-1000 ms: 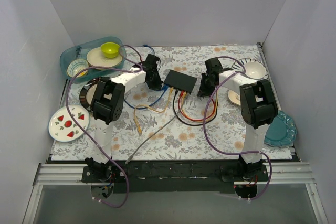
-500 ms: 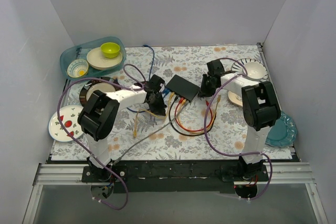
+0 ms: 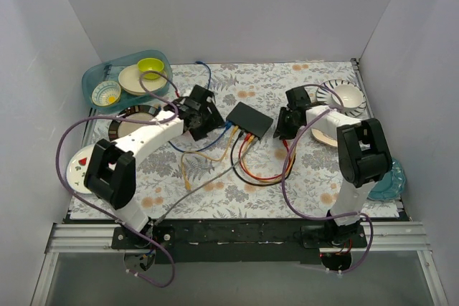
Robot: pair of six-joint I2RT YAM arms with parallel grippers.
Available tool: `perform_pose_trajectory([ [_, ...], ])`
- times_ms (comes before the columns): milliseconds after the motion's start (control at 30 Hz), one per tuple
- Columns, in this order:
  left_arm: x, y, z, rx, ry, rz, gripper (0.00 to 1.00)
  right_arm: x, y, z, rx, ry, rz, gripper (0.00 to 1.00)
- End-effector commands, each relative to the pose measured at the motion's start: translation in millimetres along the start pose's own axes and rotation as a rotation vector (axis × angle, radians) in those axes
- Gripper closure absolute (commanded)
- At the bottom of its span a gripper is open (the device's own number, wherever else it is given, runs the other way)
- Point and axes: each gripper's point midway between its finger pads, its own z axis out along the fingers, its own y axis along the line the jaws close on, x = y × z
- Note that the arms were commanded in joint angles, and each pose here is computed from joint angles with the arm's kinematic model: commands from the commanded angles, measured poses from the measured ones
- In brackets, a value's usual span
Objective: Pull the plug from the switch port
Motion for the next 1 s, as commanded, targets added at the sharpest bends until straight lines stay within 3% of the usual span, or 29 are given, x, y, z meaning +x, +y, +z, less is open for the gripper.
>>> perform_pose_trajectory([
  [0, -99.2, -0.2, -24.4, 0.050, -0.261, -0.220, 0.12, -8.0, 8.5, -34.1, -0.026, -0.049, 0.008, 0.61],
  [100, -123.1, 3.0, 2.0, 0.056, -0.263, -0.266, 0.12, -7.0, 12.7, -49.9, -0.047, -0.064, -0.002, 0.61],
  [300, -147.5, -8.1, 68.3, 0.042, -0.225, -0.267, 0.25, 14.8, 14.6, -65.7, -0.087, -0.059, 0.001, 0.61],
  [433, -148.2, -20.3, 120.4, 0.050, -0.161, -0.218, 0.25, 29.7, 13.7, -70.8, -0.107, -0.050, 0.001, 0.61],
  [667, -166.5, -21.1, 156.0, 0.039, -0.213, -0.160, 0.24, 47.3, 5.8, -76.1, -0.108, -0.042, -0.007, 0.61],
  [767, -172.4, -23.1, 166.0, 0.033, -0.213, -0.123, 0.32, 53.3, -0.8, -76.8, -0.091, -0.035, -0.014, 0.61],
  [800, -170.7, -21.5, 175.5, 0.026, -0.204, -0.111, 0.41, 54.4, -1.2, -77.9, -0.091, -0.037, -0.018, 0.61],
  [900, -167.9, -15.9, 188.4, 0.004, -0.192, -0.066, 0.54, 58.9, -4.7, -78.6, -0.084, -0.031, -0.021, 0.61],
  [967, -171.4, -16.3, 189.4, -0.001, -0.200, -0.039, 0.71, 60.7, -7.0, -78.0, -0.077, -0.029, -0.024, 0.62],
])
